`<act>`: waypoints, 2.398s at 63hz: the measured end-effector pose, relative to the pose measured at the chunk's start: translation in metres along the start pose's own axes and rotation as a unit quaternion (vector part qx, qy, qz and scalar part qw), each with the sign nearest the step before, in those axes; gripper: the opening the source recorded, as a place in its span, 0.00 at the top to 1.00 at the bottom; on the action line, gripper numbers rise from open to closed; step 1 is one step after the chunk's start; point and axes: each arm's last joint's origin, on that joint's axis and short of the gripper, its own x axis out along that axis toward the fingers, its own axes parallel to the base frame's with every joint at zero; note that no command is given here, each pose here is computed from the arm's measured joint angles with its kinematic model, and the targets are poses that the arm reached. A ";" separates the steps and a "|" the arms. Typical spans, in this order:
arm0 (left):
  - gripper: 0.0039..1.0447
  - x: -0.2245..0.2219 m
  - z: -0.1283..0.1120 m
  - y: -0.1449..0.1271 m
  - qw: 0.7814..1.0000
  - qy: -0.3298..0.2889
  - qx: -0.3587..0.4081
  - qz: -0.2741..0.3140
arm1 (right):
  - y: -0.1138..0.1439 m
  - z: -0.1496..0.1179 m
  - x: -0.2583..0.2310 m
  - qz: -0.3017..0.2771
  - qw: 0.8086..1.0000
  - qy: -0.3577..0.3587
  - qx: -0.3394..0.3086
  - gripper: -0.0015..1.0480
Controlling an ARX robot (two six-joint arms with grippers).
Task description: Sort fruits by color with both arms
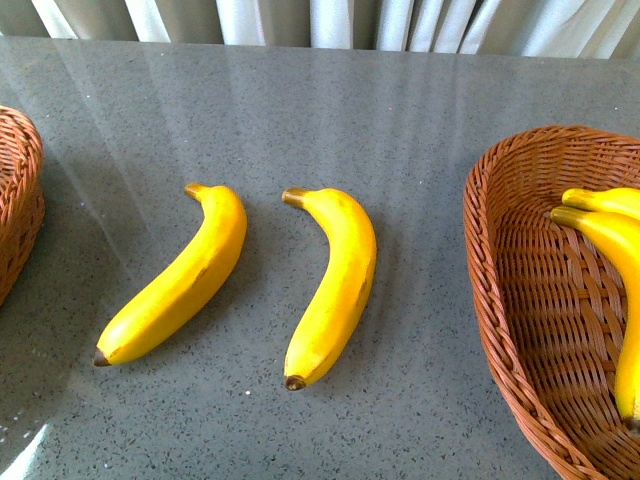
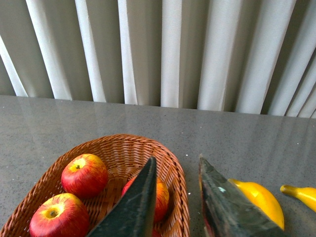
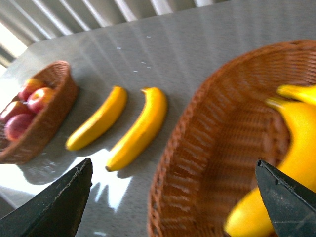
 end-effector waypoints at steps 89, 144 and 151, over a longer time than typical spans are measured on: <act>0.09 0.000 0.000 0.000 1.000 0.000 0.001 0.000 | 0.126 -0.033 0.338 -0.056 0.956 0.285 0.041 0.09; 0.09 0.000 0.000 0.000 1.000 0.000 0.001 0.000 | 0.135 -0.049 0.351 -0.059 0.946 0.314 0.048 0.58; 0.09 0.000 0.000 0.000 1.000 0.000 0.001 0.000 | 0.134 -0.044 0.342 -0.051 0.948 0.309 0.060 0.68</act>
